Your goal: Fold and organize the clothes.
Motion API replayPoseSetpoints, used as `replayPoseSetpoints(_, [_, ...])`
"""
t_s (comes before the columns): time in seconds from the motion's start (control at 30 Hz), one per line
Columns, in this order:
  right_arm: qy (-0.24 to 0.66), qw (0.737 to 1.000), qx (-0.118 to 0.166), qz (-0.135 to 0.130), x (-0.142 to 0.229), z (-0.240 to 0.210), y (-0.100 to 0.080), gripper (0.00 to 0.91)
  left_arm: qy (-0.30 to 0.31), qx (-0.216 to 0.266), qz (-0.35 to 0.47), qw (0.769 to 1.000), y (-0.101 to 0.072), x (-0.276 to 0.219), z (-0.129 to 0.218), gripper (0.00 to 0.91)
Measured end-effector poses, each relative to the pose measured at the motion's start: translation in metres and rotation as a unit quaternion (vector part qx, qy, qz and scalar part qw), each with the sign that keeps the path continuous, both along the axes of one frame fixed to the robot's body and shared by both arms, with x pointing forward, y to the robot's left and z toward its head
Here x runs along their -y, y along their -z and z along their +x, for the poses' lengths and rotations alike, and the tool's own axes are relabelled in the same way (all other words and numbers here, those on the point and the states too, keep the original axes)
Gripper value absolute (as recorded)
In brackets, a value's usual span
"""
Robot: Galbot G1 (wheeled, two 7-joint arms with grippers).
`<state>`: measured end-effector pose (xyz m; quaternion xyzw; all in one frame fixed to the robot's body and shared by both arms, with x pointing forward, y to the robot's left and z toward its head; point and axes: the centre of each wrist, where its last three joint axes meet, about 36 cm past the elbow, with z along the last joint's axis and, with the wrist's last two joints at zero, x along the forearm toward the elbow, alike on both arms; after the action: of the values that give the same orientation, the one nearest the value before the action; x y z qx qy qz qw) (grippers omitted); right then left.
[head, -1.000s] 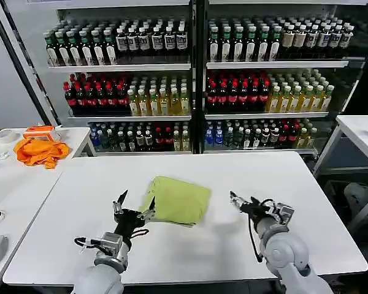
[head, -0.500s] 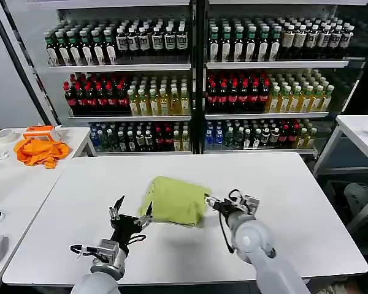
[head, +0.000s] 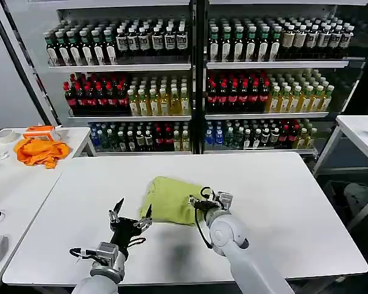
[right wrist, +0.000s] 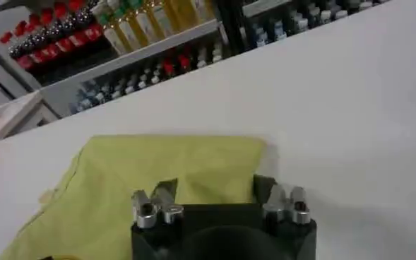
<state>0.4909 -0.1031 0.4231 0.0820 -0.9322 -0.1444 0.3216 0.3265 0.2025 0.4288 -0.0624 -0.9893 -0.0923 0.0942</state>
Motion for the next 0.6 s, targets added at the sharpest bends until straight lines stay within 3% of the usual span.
replayPoseSetpoints(0.6, [-0.005,1.0,0.003,-0.03,0.009,0.016,0.008,0.0,-0.006,-0.015,-0.009,1.0,0.007,-0.003,0.004,0.907])
